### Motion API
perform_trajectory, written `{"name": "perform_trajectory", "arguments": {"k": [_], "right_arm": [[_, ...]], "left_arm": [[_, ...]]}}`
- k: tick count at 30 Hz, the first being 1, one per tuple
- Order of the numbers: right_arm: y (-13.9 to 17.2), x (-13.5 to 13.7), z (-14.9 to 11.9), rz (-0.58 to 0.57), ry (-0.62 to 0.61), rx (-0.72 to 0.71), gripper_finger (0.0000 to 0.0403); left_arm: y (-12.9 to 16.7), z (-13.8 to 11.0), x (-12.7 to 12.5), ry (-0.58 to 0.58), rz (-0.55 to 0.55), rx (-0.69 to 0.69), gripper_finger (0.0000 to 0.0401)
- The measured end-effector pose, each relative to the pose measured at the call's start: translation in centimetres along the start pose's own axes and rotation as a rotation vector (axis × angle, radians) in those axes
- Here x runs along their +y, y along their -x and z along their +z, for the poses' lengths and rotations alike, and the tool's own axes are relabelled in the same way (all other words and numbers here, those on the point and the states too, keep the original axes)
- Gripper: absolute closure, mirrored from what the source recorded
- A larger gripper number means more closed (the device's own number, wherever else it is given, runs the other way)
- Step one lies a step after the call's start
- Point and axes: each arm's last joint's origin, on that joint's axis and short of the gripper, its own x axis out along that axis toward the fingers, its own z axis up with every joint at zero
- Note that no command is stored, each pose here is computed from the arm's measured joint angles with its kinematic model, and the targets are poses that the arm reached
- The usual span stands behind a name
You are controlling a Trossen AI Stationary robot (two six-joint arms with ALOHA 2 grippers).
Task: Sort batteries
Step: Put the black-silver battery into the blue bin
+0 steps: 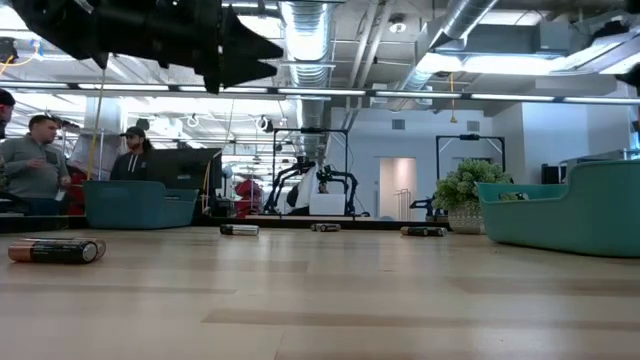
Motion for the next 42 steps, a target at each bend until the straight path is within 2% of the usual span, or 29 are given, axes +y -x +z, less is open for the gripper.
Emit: {"name": "perform_trajectory", "arguments": {"k": [4,8,15,24,42], "right_arm": [[1.0,1.4,-1.4,0.015,-0.043,0.11,0.0163],[0.8,2.5,-3.2,-0.034,-0.113,0.22,0.0163],[-1.7,4.2,-5.7,-0.193,-0.185,0.362,0.0163],[-4.8,4.9,-7.2,-0.357,-0.207,0.49,0.0163],[-8.1,5.8,-8.7,-0.448,-0.228,0.546,0.0163]], "left_arm": [[0.2,0.1,-0.8,0.004,-0.032,-0.004,0.0147],[0.4,0.1,-1.2,0.024,-0.009,-0.002,0.0147],[0.4,0.1,-1.2,0.022,0.004,-0.003,0.0147],[0.4,0.0,-1.2,0.006,0.004,0.009,0.0147],[0.4,-0.3,-1.1,-0.024,0.004,0.039,0.0147]]}}
